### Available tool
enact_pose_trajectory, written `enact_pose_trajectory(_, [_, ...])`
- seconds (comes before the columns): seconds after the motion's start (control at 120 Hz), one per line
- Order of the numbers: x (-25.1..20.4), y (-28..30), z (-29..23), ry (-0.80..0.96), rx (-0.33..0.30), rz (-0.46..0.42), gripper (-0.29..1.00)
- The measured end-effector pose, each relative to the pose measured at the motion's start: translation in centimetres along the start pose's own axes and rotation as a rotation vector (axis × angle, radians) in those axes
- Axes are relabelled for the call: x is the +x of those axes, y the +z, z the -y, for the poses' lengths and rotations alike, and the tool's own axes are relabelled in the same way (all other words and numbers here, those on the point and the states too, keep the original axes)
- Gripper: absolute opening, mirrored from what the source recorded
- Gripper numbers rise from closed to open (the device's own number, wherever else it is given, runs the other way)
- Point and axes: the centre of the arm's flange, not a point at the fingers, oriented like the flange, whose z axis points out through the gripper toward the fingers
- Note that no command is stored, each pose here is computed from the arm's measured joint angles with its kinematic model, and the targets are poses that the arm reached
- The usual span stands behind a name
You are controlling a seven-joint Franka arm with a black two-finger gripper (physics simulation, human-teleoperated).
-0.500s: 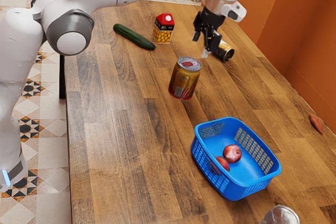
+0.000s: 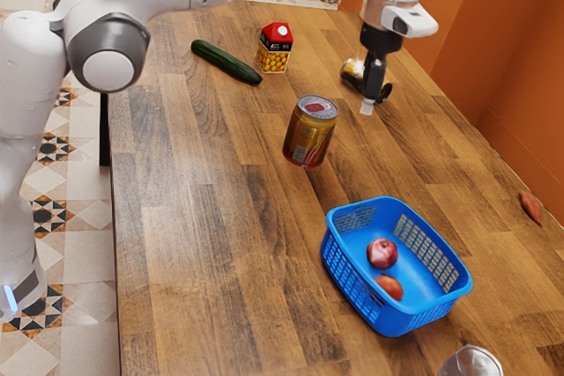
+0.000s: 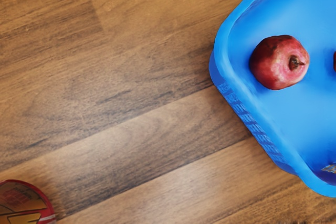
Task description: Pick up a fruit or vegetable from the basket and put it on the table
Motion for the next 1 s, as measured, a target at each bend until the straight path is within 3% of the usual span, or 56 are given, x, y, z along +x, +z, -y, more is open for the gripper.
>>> enact_pose_trajectory(0.142, [2.8,1.7,-6.4,0.331,-0.004,0.011,0.70])
enact_pose_trajectory(0.283, [5.3,4.8,-9.1,0.545,0.017,0.023,0.70])
enact_pose_trajectory(0.508, [9.3,9.1,-13.8,0.807,0.061,-0.029,0.70])
enact_pose_trajectory(0.733, [10.5,10.3,-14.1,0.825,0.098,-0.056,0.70])
enact_pose_trajectory(1.0, [11.8,15.1,-14.0,0.752,0.074,-0.021,0.70])
